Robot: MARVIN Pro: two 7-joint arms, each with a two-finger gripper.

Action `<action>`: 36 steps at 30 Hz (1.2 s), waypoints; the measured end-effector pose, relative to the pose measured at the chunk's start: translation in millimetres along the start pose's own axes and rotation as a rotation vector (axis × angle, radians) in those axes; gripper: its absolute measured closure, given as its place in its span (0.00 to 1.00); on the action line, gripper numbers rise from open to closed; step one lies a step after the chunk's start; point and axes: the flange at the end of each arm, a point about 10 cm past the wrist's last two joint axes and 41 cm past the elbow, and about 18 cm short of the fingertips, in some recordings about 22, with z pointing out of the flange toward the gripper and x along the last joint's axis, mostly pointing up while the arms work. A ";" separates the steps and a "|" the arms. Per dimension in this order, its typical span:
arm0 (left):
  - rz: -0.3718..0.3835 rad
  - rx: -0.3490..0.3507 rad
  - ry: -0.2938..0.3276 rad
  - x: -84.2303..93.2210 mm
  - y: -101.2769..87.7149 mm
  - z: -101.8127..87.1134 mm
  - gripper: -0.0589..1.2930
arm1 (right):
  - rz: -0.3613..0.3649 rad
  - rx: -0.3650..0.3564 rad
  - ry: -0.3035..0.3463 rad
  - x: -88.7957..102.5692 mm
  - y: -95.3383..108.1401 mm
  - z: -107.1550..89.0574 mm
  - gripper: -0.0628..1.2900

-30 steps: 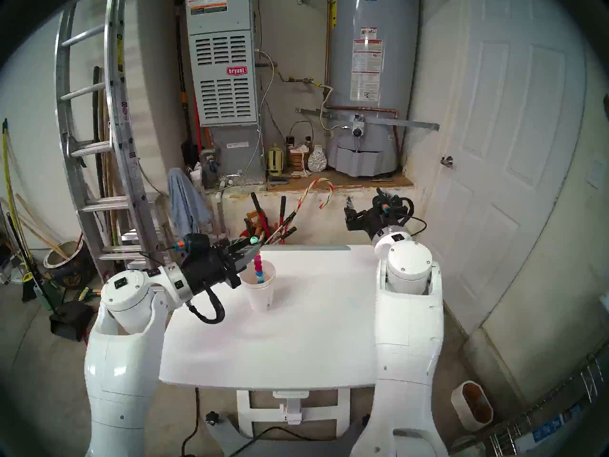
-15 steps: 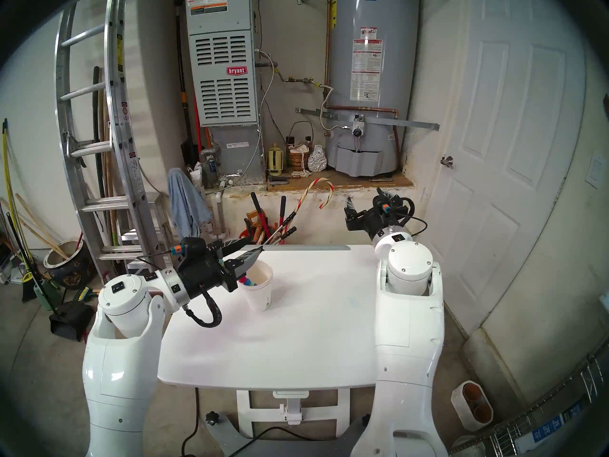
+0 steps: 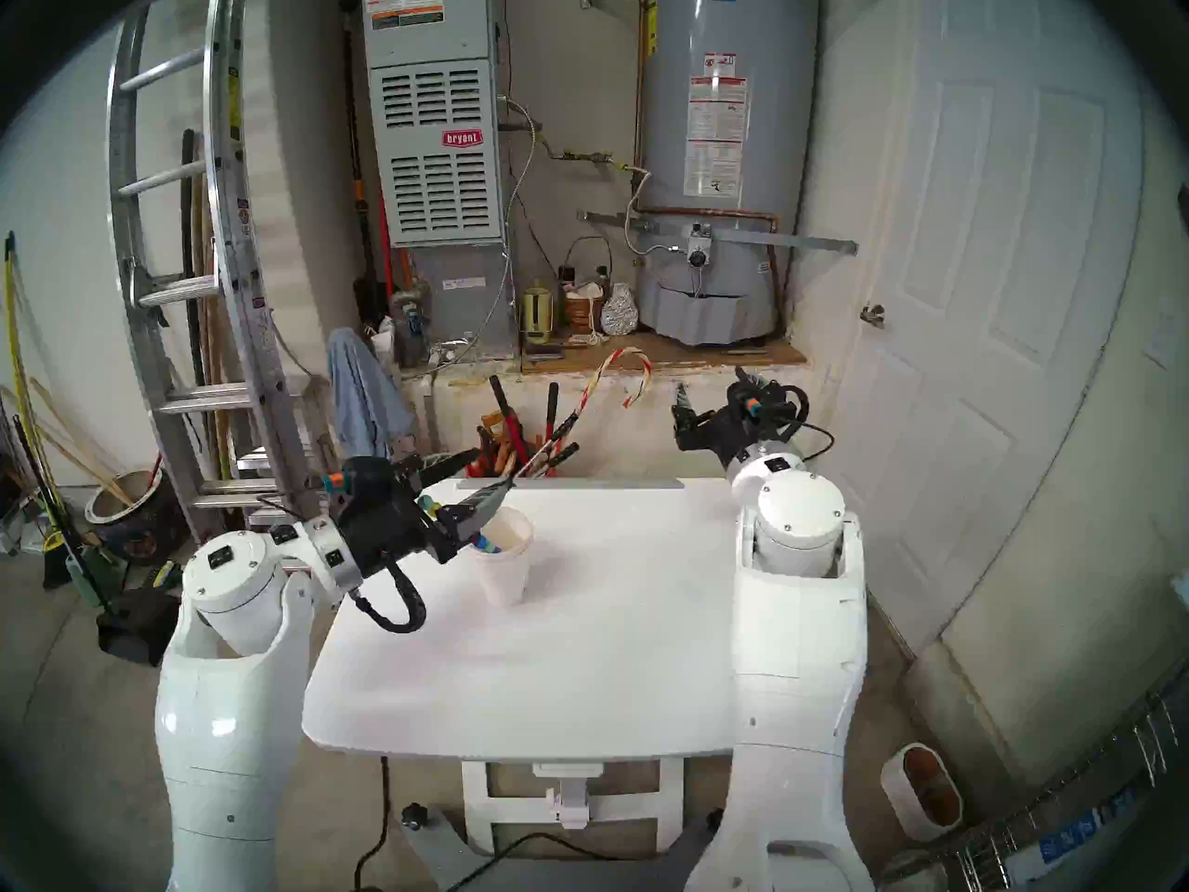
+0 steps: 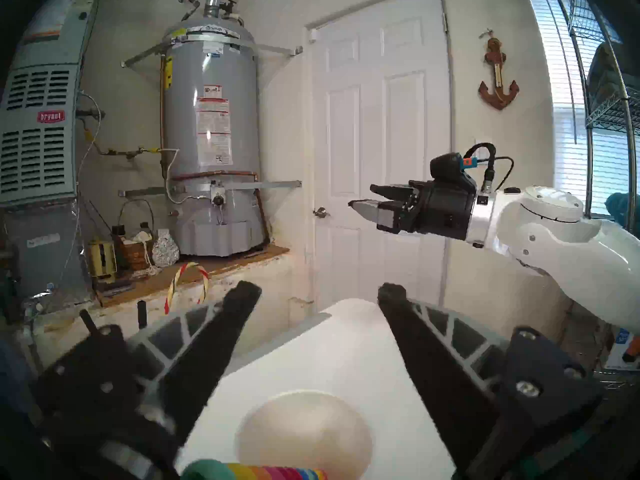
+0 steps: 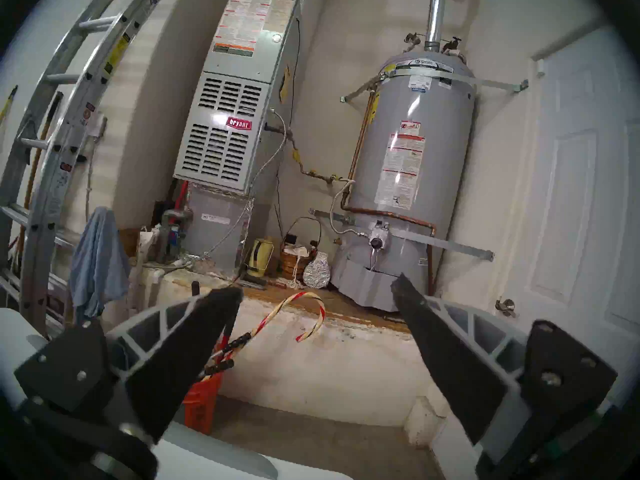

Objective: Switch the marker to another color

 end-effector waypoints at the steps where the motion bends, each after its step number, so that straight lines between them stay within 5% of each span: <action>1: 0.003 0.008 0.006 1.9 -2.0 -1.5 0.28 | 0.000 0.000 0.000 0.1 0.0 0.0 0.05; 11: 0.040 0.122 0.088 28.8 -27.9 -16.9 0.15 | 0.005 -0.006 0.009 4.4 1.4 0.9 0.05; 19: 0.084 0.304 0.149 52.4 -53.2 -16.0 0.12 | 0.037 -0.029 -0.022 13.4 -2.4 7.2 0.05; 36: 0.121 0.613 0.064 51.0 -83.5 31.6 0.08 | 0.129 -0.145 -0.130 32.3 -3.2 20.2 0.05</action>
